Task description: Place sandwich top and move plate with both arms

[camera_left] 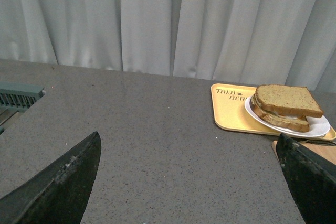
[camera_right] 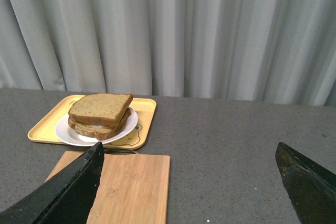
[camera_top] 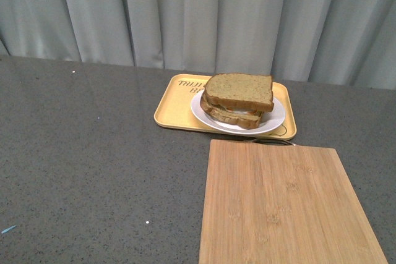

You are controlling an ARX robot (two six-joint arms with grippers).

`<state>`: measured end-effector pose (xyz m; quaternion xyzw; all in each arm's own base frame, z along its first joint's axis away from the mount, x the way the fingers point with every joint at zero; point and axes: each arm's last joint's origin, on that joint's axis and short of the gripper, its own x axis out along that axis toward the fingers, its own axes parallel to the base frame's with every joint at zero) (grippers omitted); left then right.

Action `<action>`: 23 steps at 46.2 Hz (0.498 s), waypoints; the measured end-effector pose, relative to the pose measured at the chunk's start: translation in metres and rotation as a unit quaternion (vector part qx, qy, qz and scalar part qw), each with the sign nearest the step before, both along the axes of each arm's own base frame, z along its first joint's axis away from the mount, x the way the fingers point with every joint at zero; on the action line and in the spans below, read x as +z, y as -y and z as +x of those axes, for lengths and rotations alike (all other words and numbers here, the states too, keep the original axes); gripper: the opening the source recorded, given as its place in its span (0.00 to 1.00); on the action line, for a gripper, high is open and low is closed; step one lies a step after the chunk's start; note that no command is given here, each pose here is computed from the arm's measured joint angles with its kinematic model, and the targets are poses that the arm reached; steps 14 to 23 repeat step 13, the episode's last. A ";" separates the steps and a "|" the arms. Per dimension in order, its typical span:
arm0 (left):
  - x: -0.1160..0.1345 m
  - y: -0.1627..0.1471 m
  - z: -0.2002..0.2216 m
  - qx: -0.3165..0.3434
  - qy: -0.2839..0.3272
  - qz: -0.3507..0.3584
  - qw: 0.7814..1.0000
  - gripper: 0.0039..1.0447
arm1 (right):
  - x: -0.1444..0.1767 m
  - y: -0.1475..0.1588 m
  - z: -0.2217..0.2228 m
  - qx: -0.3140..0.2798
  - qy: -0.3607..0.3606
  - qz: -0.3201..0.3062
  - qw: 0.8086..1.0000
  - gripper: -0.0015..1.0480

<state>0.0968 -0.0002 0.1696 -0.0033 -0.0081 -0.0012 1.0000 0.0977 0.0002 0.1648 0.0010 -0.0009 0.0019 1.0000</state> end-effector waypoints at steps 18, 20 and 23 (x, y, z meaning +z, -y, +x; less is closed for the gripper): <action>0.000 0.000 0.000 0.000 0.000 0.000 1.000 0.94 | 0.000 0.000 0.000 0.000 0.000 0.000 1.000 0.91; 0.000 0.000 0.000 0.000 0.000 0.000 1.000 0.94 | 0.000 0.000 0.000 0.000 0.000 0.000 1.000 0.91; 0.000 0.000 0.000 0.000 0.000 0.000 1.000 0.94 | 0.000 0.000 0.000 0.000 0.000 0.000 1.000 0.91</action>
